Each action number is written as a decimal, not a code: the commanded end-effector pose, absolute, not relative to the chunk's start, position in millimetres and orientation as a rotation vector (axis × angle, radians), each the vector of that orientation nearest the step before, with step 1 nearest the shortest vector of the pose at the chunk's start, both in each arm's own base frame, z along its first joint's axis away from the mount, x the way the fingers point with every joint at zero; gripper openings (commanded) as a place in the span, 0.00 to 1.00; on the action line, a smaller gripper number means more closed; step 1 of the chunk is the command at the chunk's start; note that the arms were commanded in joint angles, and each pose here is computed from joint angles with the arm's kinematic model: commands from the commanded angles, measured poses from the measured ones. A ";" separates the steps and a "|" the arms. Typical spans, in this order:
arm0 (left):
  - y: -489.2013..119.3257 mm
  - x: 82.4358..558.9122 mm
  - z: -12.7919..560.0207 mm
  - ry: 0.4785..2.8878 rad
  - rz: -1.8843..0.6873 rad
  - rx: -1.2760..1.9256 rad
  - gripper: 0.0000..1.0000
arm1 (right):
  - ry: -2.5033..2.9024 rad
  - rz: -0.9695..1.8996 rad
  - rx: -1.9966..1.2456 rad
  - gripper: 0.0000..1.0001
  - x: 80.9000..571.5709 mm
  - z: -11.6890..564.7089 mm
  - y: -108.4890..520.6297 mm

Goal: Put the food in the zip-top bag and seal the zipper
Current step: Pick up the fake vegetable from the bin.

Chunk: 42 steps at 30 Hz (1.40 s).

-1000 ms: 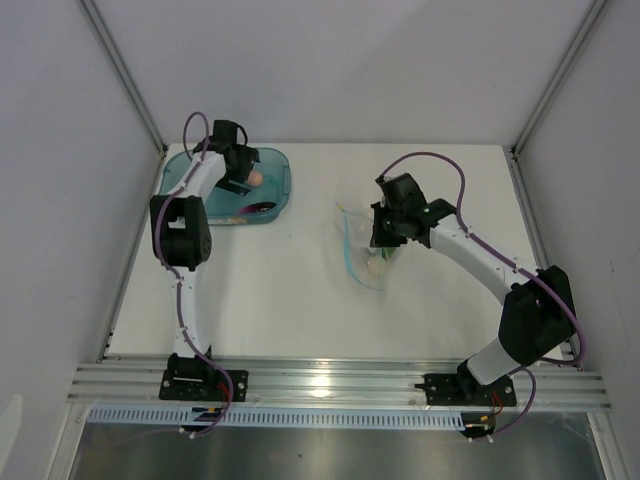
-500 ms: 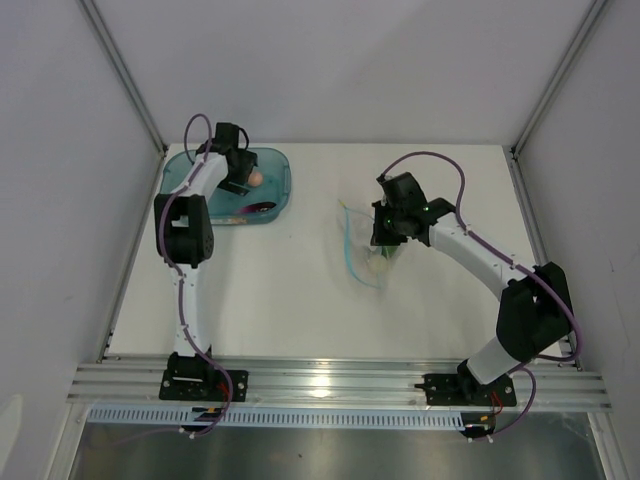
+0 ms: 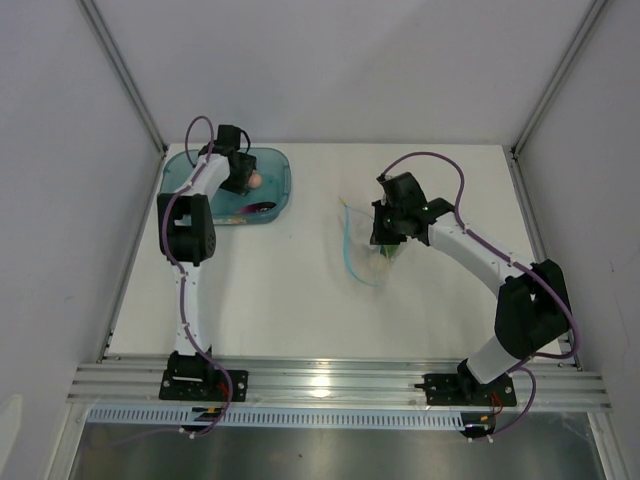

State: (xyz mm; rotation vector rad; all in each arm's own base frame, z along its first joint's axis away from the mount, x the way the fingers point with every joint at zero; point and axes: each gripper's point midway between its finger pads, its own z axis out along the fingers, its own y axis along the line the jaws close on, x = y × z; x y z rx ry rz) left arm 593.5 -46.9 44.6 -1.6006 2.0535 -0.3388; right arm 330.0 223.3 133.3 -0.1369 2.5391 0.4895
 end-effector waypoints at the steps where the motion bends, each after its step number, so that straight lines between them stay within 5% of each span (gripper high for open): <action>1: -38.6 607.2 57.3 1.986 -0.347 -1.607 0.70 | 2.525 0.494 -0.145 0.00 335.9 131.5 223.8; 18: -44.8 612.2 59.0 2.013 -0.392 -1.548 0.35 | 2.510 0.498 -0.131 0.00 338.7 137.5 219.5; 25: -54.1 609.1 57.0 2.047 -0.467 -1.516 0.01 | 2.506 0.504 -0.130 0.00 339.5 140.5 220.6; 42: -52.5 565.0 97.9 2.056 -0.485 -1.438 0.01 | 2.492 0.497 -0.118 0.00 343.1 146.1 220.8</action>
